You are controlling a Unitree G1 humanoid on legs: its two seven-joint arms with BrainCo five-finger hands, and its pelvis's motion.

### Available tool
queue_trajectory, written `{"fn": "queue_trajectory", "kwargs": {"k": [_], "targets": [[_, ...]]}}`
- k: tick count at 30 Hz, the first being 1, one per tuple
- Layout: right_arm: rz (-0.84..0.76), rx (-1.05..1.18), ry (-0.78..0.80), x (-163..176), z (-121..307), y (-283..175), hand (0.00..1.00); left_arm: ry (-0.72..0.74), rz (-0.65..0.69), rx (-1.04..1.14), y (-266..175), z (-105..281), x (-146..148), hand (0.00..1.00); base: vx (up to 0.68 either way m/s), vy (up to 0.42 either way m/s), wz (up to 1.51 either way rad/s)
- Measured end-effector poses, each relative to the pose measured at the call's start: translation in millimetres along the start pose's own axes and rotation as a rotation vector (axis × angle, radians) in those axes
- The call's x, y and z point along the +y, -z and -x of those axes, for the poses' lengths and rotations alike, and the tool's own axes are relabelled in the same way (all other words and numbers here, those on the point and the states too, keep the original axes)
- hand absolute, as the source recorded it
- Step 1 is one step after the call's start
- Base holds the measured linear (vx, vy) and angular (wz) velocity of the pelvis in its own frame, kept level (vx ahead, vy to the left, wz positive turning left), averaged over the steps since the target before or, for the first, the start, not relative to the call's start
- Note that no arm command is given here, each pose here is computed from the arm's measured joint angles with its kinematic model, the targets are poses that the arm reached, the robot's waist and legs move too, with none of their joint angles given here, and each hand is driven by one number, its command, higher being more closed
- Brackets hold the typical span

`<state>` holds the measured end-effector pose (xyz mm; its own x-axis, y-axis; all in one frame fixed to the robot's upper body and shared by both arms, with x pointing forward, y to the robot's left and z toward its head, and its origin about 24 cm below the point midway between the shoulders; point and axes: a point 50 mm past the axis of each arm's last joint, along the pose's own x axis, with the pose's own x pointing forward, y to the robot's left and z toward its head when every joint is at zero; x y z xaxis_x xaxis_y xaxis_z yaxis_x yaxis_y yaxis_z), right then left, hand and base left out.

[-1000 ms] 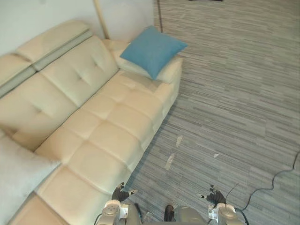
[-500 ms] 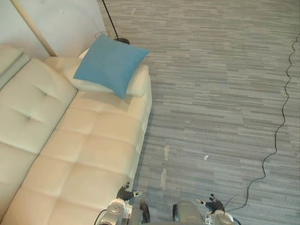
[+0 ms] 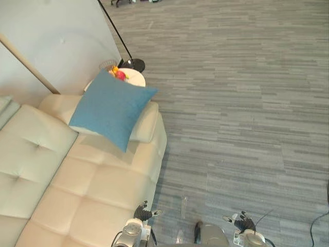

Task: Pick up cushions and gather them together orderly.

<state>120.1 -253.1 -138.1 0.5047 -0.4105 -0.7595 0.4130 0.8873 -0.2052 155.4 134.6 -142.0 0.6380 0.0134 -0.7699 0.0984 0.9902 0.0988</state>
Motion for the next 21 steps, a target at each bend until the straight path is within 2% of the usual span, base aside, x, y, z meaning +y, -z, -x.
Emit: {"fn": "queue_trajectory", "kwargs": {"k": [6, 9, 13, 18, 21], "targets": [[-0.004, 0.006, 0.027, -6, 0, 2, 0.00, 0.015, 0.021, -0.007, -1, 1, -7, 0.00, 0.39, 0.104, -0.17], [0.006, 0.049, 0.001, 5, 6, 18, 0.00, 0.009, 0.005, -0.014, -3, 0, -3, 0.00, 0.40, 0.132, 0.06], [0.060, 0.036, -0.067, 24, 7, 14, 0.00, 0.011, -0.036, -0.016, -4, 0, 2, 0.00, 0.46, 0.105, 0.29], [0.077, -0.052, -0.083, 27, 1, -13, 0.00, -0.018, -0.036, -0.025, -4, 0, 12, 0.00, 0.36, -0.089, 0.29], [0.091, -0.048, -0.096, 29, 3, -8, 0.00, -0.029, -0.025, -0.003, 2, 1, 15, 0.00, 0.28, -0.288, 0.48]]}}
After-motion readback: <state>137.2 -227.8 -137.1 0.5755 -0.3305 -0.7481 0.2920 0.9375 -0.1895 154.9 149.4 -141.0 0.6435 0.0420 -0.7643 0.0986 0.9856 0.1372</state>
